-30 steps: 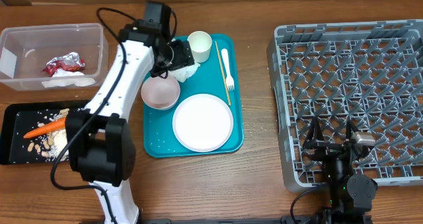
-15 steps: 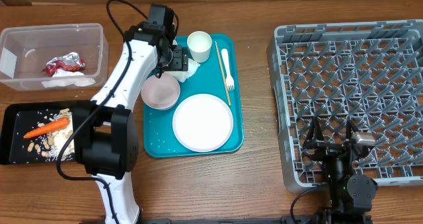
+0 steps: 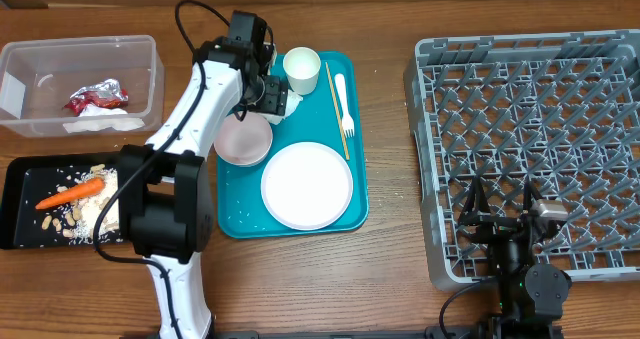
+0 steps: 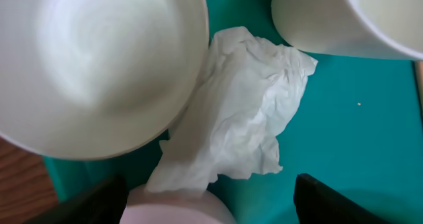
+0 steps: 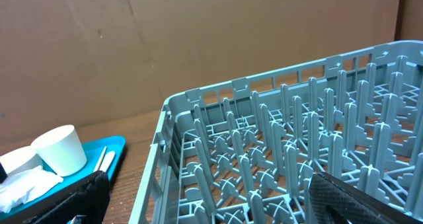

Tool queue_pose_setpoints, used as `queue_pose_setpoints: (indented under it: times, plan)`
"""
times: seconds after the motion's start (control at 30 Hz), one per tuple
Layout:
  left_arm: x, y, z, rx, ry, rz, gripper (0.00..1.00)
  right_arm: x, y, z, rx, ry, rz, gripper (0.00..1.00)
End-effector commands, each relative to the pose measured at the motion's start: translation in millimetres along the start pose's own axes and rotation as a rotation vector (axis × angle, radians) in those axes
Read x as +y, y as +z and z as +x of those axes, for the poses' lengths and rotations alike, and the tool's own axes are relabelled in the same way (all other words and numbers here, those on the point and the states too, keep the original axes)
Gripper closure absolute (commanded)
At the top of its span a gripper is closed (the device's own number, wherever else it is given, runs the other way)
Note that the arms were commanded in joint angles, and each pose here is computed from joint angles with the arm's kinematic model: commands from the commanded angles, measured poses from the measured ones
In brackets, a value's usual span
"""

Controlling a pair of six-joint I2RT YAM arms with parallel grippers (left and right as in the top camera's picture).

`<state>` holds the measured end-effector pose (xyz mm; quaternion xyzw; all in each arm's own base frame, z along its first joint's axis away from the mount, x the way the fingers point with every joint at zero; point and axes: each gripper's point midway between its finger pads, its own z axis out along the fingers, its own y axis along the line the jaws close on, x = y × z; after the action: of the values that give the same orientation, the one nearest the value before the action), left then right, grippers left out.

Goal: Sort waste into correct bins and load items into the dishwasher rack
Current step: 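Move the left gripper to the remaining tissue and grasp it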

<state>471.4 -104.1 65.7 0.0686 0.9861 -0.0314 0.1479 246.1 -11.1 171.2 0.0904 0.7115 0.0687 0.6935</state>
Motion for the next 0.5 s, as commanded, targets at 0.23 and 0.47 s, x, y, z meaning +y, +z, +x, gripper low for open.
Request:
queue_pose_setpoints:
  times: [0.23,0.47]
  plan:
    - [-10.5,22.7,-4.3,-0.004,0.044,0.028,0.18,-1.9,0.2,0.9,-0.008,0.002,0.007,0.00]
    - [-10.8,22.9,-4.7,-0.005,0.043,0.030,0.29,-1.9,0.2,0.9,-0.008,0.002,0.007,0.00]
